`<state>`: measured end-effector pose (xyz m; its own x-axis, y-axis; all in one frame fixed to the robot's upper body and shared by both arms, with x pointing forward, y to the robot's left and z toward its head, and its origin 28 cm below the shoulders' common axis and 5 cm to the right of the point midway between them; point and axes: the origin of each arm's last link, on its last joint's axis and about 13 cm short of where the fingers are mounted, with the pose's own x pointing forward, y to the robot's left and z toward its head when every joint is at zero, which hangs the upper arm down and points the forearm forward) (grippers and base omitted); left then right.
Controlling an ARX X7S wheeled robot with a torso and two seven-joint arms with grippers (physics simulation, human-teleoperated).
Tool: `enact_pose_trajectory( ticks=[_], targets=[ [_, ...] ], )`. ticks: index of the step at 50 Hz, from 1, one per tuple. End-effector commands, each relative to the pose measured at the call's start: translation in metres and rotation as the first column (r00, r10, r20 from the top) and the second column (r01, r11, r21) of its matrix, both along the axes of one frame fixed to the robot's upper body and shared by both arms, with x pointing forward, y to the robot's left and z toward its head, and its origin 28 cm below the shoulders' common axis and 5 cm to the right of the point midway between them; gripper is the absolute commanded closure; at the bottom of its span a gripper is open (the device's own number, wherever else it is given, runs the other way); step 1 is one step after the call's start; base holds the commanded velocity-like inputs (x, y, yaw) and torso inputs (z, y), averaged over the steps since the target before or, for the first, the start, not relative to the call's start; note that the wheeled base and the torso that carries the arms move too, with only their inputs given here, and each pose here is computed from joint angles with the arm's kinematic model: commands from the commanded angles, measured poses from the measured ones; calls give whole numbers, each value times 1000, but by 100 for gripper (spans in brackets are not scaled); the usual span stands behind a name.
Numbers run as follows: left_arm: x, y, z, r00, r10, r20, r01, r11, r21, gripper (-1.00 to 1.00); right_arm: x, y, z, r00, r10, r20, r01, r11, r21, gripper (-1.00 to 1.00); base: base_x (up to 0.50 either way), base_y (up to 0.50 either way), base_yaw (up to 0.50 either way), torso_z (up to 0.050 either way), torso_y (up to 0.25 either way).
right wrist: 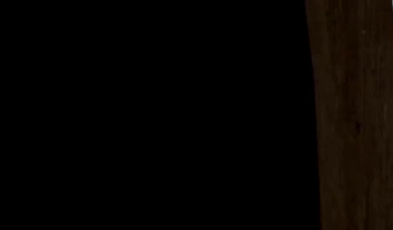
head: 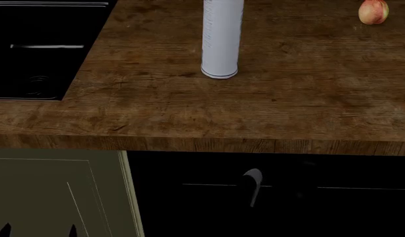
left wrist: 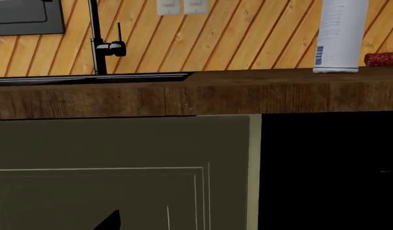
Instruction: Open the dishwasher door
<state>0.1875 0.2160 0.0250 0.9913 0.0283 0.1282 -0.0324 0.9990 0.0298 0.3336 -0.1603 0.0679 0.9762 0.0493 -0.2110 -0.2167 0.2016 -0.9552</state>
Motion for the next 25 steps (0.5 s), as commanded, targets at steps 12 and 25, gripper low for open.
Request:
enact_pose_trajectory(
  ticks=[12,25],
  targets=[
    [2,4,3,1000,12,-7,-12,1000,8,-100,-45,-11,-6,998,-5,-68,7,1000,24,100,0,0,-2,0,0],
    [2,10,6,999,34,-13,-33,999,18,-100,-72,-5,-7,997,29,-71,-25,998,51,100,0,0,-1,0,0]
  ],
)
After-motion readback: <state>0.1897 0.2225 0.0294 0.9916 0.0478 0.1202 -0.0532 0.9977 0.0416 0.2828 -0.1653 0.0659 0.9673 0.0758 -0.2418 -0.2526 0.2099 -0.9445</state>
